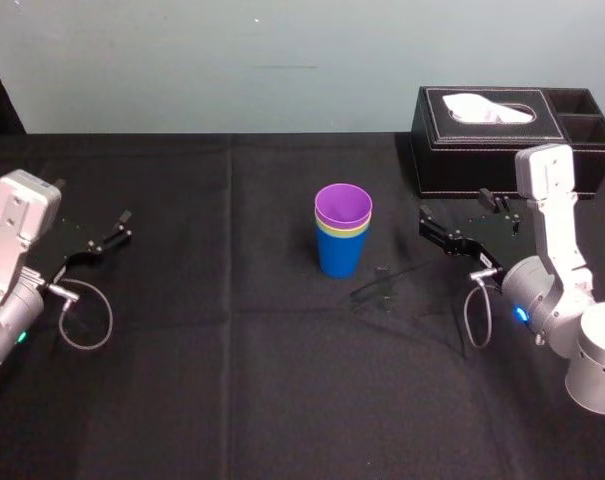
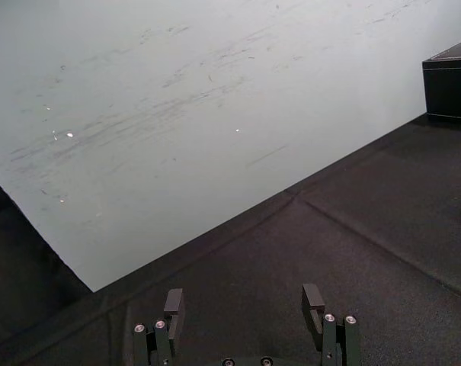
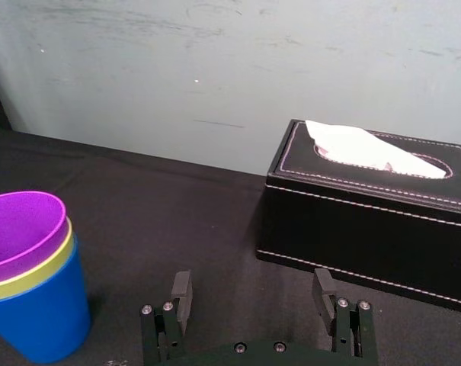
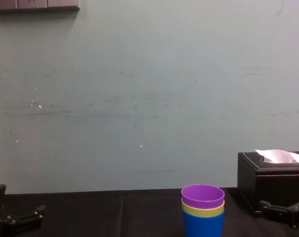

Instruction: Stack the three plastic cups sequentially using one hand.

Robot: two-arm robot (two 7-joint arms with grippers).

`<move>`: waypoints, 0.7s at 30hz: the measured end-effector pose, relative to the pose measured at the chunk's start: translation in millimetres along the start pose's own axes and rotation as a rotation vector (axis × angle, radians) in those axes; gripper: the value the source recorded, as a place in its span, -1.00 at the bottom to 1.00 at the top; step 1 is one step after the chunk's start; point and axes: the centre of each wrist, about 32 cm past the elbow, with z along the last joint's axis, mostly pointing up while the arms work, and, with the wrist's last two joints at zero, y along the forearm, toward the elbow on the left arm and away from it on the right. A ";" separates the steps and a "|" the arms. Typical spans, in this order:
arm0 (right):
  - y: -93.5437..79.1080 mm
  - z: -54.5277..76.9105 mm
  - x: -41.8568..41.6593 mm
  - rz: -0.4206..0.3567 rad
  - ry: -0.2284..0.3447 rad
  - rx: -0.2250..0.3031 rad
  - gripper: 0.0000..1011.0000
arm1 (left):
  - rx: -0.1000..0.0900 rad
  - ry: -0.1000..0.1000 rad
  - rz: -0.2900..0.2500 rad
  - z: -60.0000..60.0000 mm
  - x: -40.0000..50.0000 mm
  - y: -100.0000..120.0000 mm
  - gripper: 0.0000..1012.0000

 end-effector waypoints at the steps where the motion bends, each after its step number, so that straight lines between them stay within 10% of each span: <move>1: 0.3 -0.6 0.2 -0.002 0.001 -0.001 0.98 | 0.000 0.000 0.000 0.0 0.0 0.0 1.00; 21: 0.0 1.1 0.0 0.002 0.000 0.003 0.98 | 0.000 0.000 0.000 0.0 0.0 0.0 1.00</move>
